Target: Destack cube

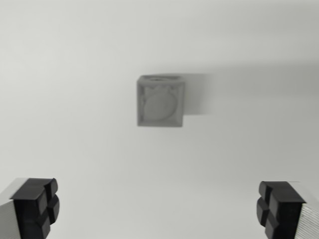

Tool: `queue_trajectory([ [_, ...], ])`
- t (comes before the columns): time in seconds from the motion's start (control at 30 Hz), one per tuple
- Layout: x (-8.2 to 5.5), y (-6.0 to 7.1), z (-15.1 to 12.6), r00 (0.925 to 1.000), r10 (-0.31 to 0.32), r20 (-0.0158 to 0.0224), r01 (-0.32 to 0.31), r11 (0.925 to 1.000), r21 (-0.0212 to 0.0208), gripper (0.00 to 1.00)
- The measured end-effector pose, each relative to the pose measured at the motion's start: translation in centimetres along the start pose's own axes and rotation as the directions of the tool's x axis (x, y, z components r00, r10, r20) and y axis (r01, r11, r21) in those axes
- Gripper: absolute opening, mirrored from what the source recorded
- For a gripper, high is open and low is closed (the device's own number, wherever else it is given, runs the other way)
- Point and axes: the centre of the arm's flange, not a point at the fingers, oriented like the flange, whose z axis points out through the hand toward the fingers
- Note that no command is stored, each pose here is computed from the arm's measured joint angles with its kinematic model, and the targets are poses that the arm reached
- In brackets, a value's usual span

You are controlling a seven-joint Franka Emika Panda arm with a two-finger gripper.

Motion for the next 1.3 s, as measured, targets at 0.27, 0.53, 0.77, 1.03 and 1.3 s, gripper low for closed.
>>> queue_trajectory([
  [0.27, 0.1, 0.1, -2.9, 1.0000, 0.001, 0.0005, -0.001, 1.0000, 0.0012, 1.00],
  [0.53, 0.1, 0.0, -5.0, 1.0000, 0.001, 0.0012, -0.001, 1.0000, 0.0017, 1.00],
  [0.77, 0.1, 0.0, -6.4, 1.0000, 0.001, 0.0018, -0.001, 1.0000, 0.0017, 1.00],
  [1.03, 0.1, 0.0, -7.0, 1.0000, 0.001, 0.0025, -0.001, 1.0000, 0.0017, 1.00],
  [1.3, 0.1, 0.0, -6.9, 1.0000, 0.001, 0.0048, -0.001, 1.0000, 0.0001, 1.00],
])
